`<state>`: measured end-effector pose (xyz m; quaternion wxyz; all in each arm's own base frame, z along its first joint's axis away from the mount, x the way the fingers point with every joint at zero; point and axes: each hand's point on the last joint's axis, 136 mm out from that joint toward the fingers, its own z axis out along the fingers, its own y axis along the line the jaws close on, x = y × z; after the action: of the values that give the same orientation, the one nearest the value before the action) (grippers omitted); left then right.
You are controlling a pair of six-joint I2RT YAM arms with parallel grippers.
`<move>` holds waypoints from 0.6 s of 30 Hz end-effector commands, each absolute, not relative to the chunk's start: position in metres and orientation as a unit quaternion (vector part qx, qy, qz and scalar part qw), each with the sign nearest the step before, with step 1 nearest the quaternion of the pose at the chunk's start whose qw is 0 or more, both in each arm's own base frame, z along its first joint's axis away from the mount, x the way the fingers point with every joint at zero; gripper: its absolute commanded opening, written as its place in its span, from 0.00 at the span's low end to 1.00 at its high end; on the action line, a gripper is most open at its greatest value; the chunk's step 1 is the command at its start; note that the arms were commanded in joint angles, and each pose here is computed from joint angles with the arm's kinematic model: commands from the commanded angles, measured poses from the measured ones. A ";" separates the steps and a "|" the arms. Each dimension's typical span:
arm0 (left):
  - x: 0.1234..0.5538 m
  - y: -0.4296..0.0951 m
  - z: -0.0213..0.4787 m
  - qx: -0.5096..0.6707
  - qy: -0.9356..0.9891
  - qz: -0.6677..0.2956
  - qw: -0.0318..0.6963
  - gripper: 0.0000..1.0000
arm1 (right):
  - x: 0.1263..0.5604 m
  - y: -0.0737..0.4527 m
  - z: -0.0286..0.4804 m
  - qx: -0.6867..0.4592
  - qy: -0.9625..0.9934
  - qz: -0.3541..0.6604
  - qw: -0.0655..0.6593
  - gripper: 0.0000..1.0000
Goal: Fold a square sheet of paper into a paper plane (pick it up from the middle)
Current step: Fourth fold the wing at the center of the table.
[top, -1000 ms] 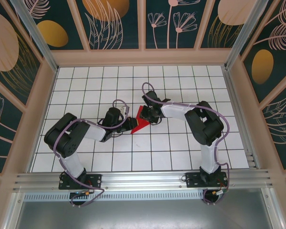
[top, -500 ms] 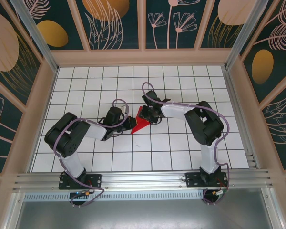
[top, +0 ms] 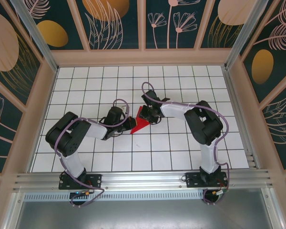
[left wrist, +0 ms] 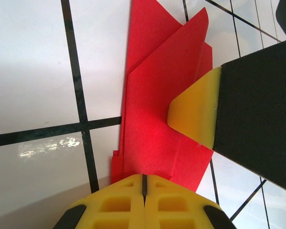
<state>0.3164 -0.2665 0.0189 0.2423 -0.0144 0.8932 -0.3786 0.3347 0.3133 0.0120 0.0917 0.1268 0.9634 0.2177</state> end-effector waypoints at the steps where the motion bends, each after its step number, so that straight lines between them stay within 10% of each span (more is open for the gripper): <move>1: 0.315 -0.264 0.007 -0.009 0.904 -0.359 0.233 0.03 | 0.284 0.241 -0.075 0.157 0.986 0.048 0.003 0.37; 18: 0.313 -0.251 -0.011 -0.017 0.925 -0.310 0.217 0.01 | 0.288 0.250 -0.075 0.141 0.988 0.056 -0.002 0.39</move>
<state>0.3175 -0.2664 0.0169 0.2352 -0.0099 0.9001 -0.3667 0.3356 0.3140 0.0107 0.0825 0.1277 0.9662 0.2080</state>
